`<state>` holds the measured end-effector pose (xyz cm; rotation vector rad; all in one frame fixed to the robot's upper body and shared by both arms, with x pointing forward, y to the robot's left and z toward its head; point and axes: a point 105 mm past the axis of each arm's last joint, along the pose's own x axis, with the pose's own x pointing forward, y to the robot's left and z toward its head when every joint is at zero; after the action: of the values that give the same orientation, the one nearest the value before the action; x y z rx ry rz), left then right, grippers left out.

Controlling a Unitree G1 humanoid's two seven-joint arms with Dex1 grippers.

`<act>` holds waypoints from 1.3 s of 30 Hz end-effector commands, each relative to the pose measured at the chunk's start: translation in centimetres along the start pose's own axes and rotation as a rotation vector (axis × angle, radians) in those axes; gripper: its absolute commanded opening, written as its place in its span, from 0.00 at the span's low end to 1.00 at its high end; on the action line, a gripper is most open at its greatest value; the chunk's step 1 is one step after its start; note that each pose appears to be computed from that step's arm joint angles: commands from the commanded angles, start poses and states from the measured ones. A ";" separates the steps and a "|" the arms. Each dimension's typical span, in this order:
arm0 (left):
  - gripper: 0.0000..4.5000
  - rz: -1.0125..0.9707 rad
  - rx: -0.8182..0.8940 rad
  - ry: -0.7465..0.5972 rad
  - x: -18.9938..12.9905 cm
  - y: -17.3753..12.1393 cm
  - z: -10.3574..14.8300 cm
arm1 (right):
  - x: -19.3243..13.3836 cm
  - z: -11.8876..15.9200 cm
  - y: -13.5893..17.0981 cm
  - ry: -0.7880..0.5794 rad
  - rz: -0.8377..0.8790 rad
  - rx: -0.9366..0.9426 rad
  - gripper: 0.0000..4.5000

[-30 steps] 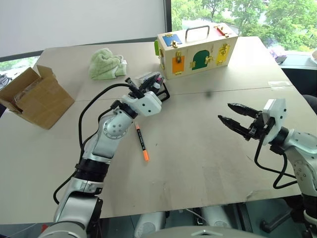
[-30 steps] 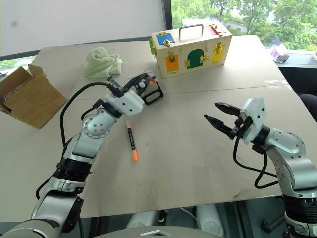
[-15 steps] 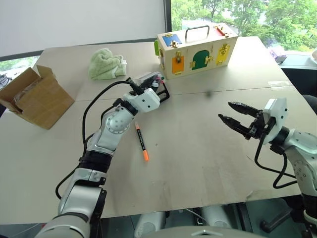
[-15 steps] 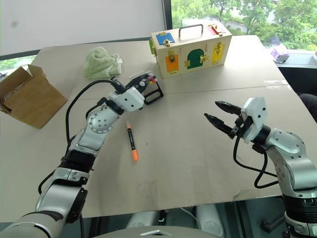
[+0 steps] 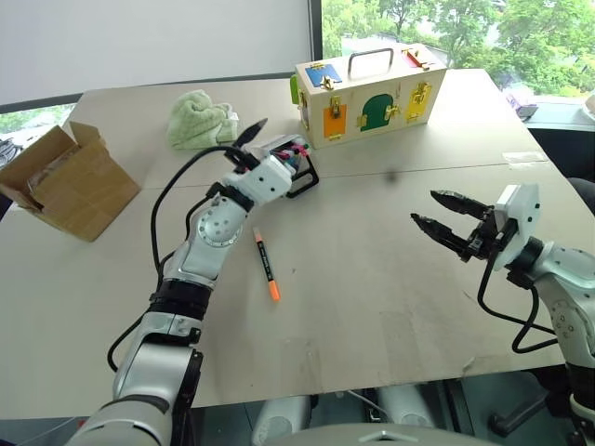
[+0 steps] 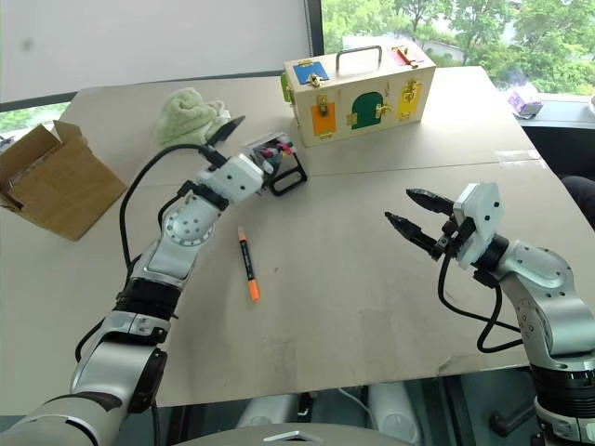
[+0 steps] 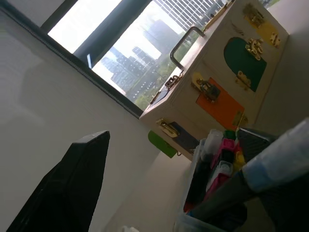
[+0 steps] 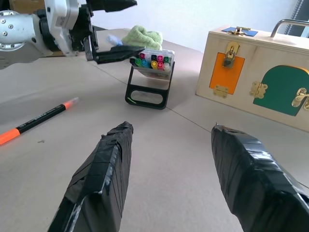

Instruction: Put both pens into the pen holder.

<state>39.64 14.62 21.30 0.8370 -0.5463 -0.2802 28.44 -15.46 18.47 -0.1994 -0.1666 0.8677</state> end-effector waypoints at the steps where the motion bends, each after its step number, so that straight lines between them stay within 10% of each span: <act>1: 0.99 0.052 -0.032 -0.016 0.9 1.9 0.9 | 0.1 1.1 0.1 -0.037 0.009 -0.042 0.61; 13: 0.99 -0.011 -0.109 0.164 1.8 0.7 -2.0 | 0.1 1.2 0.0 -0.041 0.000 -0.045 0.61; 27: 0.99 -0.137 -0.280 -0.135 -0.7 -0.7 5.2 | 0.2 1.0 0.5 -0.038 0.028 -0.031 0.61; 39: 1.00 -0.080 -0.626 0.593 -10.7 -5.6 0.1 | -1.2 -0.7 5.3 0.082 0.333 0.167 0.70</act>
<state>31.06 15.13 11.81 0.2845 0.1626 -0.2931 24.87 -13.86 15.74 -0.1007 0.0312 1.1339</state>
